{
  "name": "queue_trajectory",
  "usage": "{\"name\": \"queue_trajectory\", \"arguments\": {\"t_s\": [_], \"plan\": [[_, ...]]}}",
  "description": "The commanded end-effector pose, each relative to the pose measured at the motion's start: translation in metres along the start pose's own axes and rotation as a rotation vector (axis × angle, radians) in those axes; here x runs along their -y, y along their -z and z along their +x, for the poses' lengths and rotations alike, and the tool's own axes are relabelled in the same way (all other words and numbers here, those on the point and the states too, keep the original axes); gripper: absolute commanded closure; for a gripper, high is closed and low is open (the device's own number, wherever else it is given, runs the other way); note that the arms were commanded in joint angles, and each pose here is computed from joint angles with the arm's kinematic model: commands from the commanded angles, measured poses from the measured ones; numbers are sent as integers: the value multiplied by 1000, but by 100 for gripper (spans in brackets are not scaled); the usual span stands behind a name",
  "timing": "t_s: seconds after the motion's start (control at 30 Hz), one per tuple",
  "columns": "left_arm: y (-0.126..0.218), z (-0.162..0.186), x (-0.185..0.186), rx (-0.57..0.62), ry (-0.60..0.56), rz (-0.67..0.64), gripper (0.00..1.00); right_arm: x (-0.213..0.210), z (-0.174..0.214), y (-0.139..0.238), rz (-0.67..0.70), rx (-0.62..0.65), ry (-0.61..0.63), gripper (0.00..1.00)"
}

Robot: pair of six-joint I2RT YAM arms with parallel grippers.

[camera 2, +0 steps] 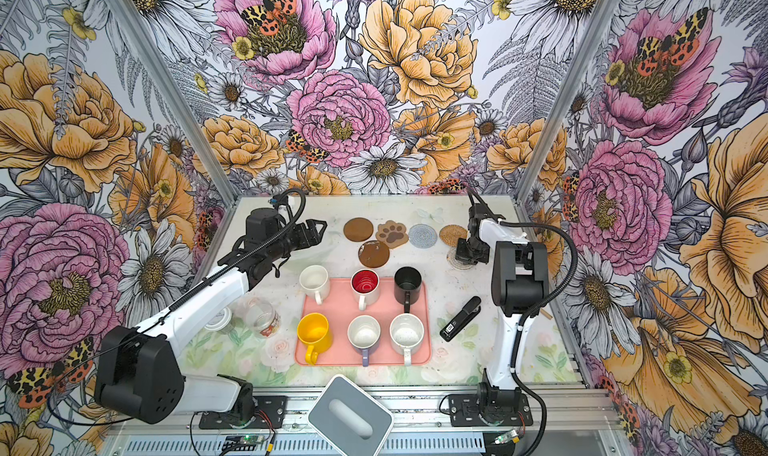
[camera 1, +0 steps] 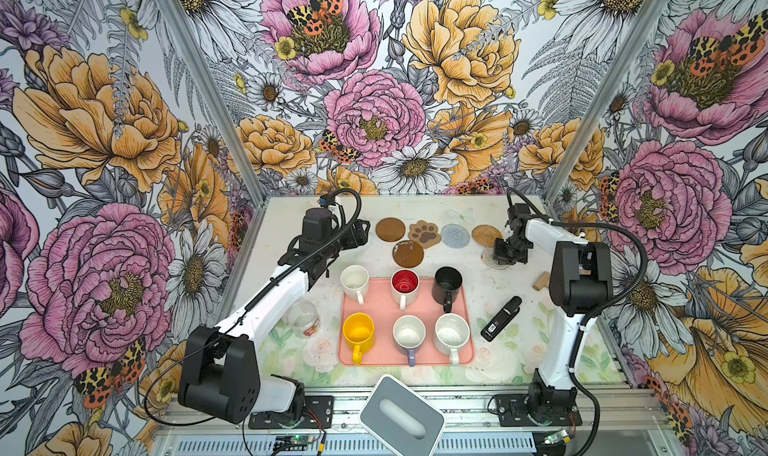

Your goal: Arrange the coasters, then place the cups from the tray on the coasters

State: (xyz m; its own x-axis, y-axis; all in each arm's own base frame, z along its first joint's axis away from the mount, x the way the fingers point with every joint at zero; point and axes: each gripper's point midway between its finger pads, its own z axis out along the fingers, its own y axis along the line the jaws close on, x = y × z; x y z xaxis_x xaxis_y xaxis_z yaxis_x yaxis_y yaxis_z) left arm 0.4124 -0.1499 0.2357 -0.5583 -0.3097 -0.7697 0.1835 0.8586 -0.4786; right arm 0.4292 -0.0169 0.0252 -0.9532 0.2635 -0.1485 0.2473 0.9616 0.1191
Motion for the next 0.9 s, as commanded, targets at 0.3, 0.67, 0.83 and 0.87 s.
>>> {"name": "queue_trajectory", "arguments": {"t_s": [0.3,0.67,0.83,0.87], "plan": [[6,-8,-4,38,18,2,17,52,-5,-16,157,-55,-57,100],[7,-10,-4,43,19,-1,17,71,-33,-15,178,-42,-111,100],[7,-11,-3,45,21,1,17,68,-52,-13,162,-6,-114,100],[8,-11,-3,45,22,2,17,67,-56,-11,155,3,-114,100]]}}
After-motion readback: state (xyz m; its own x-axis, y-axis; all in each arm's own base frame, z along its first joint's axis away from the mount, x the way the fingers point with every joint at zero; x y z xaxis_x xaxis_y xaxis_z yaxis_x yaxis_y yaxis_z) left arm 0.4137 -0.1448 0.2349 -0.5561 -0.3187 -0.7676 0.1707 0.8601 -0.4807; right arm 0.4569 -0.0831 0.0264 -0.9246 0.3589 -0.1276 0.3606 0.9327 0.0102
